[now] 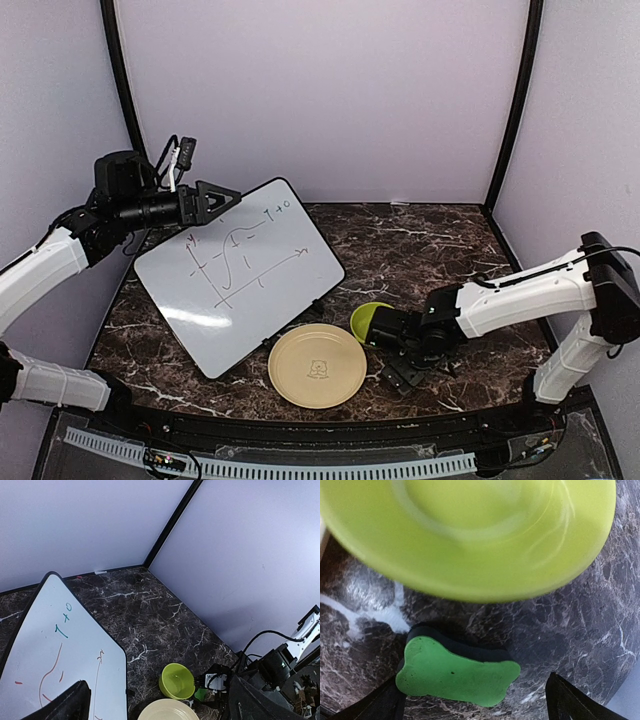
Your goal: Erase the whiteboard
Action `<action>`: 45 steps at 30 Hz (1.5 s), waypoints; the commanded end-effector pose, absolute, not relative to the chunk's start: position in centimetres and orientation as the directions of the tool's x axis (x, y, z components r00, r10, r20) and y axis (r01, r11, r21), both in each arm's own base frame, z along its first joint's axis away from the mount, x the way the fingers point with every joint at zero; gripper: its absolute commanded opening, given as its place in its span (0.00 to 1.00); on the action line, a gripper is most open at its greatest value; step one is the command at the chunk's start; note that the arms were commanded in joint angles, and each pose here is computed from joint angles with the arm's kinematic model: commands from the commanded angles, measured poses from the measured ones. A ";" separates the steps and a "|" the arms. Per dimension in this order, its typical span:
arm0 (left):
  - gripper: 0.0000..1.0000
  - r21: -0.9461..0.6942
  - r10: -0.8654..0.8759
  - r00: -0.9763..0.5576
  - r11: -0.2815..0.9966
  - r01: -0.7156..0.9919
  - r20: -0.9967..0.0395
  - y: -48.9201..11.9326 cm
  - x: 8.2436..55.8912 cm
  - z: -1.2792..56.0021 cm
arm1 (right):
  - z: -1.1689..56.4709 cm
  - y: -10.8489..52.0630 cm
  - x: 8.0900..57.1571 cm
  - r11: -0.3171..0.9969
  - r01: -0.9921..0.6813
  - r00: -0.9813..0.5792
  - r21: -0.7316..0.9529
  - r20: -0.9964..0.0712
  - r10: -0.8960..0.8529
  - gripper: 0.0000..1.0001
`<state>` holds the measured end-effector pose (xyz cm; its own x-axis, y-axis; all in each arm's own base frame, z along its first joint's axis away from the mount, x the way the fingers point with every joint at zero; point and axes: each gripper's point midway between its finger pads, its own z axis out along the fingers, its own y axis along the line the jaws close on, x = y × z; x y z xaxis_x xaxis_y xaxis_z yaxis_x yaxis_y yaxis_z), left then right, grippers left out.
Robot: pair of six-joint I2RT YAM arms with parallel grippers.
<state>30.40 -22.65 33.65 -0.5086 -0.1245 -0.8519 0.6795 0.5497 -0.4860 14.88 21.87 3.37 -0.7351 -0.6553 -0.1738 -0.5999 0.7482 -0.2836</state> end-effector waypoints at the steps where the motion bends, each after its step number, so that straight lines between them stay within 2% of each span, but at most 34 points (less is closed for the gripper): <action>1: 0.99 -0.477 -0.138 -0.486 0.540 0.693 -0.863 -22.3 29.8 34.4 | 3.9 23.7 17.1 0.757 -0.595 -0.718 -0.270 -0.245 -0.651 0.99; 6: 0.99 -0.475 -0.142 -0.482 0.545 0.691 -0.864 -22.1 29.5 34.5 | 3.4 23.4 18.3 0.779 -0.584 -0.743 -0.228 -0.235 -0.626 0.96; 12: 0.99 -0.480 -0.145 -0.485 0.538 0.693 -0.863 -22.2 29.4 34.6 | 5.6 25.2 17.6 0.798 -0.601 -0.766 0.040 -0.314 -0.561 0.80; 16: 0.99 -0.487 -0.149 -0.489 0.527 0.697 -0.860 -22.3 29.5 34.6 | 6.0 24.7 16.9 0.792 -0.598 -0.780 0.124 -0.314 -0.541 0.68; 24: 0.99 -0.497 -0.147 -0.501 0.522 0.694 -0.853 -22.4 29.4 34.2 | 3.3 23.5 16.1 0.793 -0.604 -0.790 0.080 -0.195 -0.581 0.73; 33: 0.99 -0.496 -0.152 -0.493 0.509 0.704 -0.856 -22.7 29.7 34.3 | 3.2 22.6 15.7 0.800 -0.599 -0.795 0.032 -0.144 -0.590 0.68; 45: 0.99 -0.498 -0.153 -0.496 0.513 0.699 -0.855 -22.6 29.7 34.1 | 3.0 22.4 15.1 0.795 -0.604 -0.794 0.046 -0.124 -0.596 0.40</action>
